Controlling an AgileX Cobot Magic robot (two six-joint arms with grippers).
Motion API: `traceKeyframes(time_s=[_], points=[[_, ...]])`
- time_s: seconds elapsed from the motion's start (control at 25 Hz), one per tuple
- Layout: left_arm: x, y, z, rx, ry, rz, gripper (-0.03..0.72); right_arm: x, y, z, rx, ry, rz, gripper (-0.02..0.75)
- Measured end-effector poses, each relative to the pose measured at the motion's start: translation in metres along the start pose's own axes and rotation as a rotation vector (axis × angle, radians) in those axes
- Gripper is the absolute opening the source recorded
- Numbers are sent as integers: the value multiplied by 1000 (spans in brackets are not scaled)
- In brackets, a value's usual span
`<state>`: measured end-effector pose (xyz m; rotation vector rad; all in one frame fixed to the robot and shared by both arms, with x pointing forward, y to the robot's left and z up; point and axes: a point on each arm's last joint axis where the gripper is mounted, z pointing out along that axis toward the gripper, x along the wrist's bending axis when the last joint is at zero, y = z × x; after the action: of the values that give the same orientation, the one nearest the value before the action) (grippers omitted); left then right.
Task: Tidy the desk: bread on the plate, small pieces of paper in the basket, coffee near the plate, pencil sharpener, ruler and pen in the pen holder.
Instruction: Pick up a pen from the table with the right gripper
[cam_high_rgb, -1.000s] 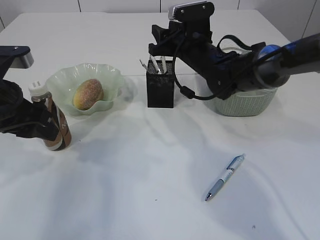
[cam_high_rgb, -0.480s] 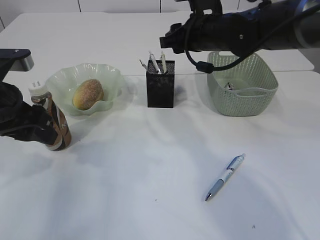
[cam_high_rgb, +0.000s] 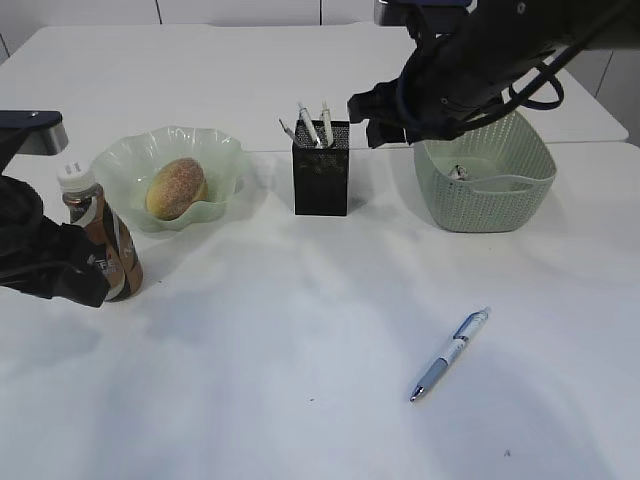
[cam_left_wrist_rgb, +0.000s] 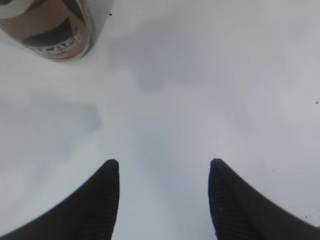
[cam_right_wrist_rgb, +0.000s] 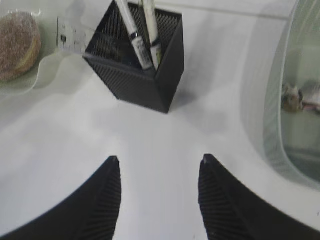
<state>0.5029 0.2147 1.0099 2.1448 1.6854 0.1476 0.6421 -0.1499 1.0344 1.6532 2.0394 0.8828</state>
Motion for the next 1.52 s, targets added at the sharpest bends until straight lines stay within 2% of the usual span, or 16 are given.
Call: traceKeyframes(time_s=[0.2, 0.24, 0.4, 0.72, 1.08, 1.12, 1.24, 1.44, 1.52], points=[[0, -3, 0, 28, -3, 0, 400, 3, -19, -11, 238, 22, 99, 405], [0, -3, 0, 33, -4, 0, 400, 3, -20, -11, 245, 21, 101, 405], [0, -4, 0, 41, -5, 0, 400, 3, -37, -17, 444, -11, 168, 381], [-1, -5, 0, 57, -9, -3, 400, 2, -52, -27, 645, -62, 243, 342], [-1, -9, 0, 98, -14, -3, 400, 0, -54, -28, 668, -90, 251, 341], [-1, -10, -1, 109, -15, -3, 400, -2, -54, -29, 659, -136, 305, 341], [-2, -11, -1, 123, -18, -8, 400, -6, -52, -33, 630, -204, 377, 341], [-4, -12, -1, 136, -43, -34, 400, -8, -51, -45, 600, -240, 423, 341], [-4, -12, -1, 136, -44, -35, 400, -10, -67, -56, 620, -259, 476, 341]])
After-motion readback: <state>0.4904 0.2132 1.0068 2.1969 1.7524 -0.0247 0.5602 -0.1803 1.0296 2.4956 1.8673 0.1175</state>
